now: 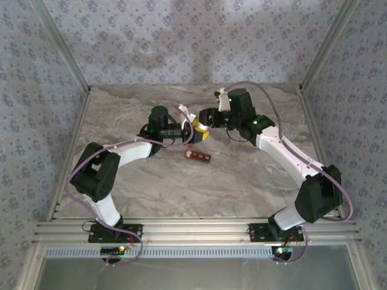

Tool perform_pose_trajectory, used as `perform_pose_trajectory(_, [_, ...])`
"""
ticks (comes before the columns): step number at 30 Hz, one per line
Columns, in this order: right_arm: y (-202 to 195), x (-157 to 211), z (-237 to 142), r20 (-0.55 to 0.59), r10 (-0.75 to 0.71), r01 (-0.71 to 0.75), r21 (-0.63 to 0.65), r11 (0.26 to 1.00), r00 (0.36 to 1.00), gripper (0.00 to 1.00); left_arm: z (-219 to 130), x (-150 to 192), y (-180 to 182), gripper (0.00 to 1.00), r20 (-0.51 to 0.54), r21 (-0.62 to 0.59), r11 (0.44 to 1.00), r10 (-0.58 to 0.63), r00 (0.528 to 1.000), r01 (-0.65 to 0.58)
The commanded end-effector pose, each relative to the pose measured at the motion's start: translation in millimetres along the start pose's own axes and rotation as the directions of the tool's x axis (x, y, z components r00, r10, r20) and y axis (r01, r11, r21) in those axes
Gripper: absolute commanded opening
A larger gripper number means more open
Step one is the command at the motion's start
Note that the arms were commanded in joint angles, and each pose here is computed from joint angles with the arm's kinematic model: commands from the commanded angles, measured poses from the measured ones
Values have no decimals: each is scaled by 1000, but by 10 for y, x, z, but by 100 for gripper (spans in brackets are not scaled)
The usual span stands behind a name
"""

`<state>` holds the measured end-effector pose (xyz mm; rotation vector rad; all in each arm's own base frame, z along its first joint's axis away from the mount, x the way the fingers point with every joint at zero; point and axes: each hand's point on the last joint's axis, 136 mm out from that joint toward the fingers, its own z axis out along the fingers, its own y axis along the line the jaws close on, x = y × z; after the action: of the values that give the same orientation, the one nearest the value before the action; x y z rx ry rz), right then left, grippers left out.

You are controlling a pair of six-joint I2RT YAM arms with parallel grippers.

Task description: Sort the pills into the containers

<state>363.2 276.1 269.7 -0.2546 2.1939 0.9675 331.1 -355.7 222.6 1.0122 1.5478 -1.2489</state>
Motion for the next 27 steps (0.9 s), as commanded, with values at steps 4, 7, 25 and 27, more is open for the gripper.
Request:
perform_pose_trajectory(4, [-61, 176, 7, -18, 67, -65, 84, 994, 998, 24, -45, -385, -21, 3, 97, -59, 990, 134, 986, -128])
perform_pose_trajectory(7, [-134, 165, -12, -8, 45, -44, 106, 993, 999, 24, -58, -358, 48, 23, 85, -103, 987, 130, 988, -121])
perform_pose_trajectory(25, [-1070, 55, -196, 112, -4, -33, 332, 943, 994, 24, -328, 69, 48, 98, 14, -237, 963, 134, 991, -127])
perform_pose_trajectory(27, [-1224, 61, -247, 131, -37, -16, 383, 924, 991, 24, -414, 45, 97, 98, 23, -297, 947, 139, 990, -126])
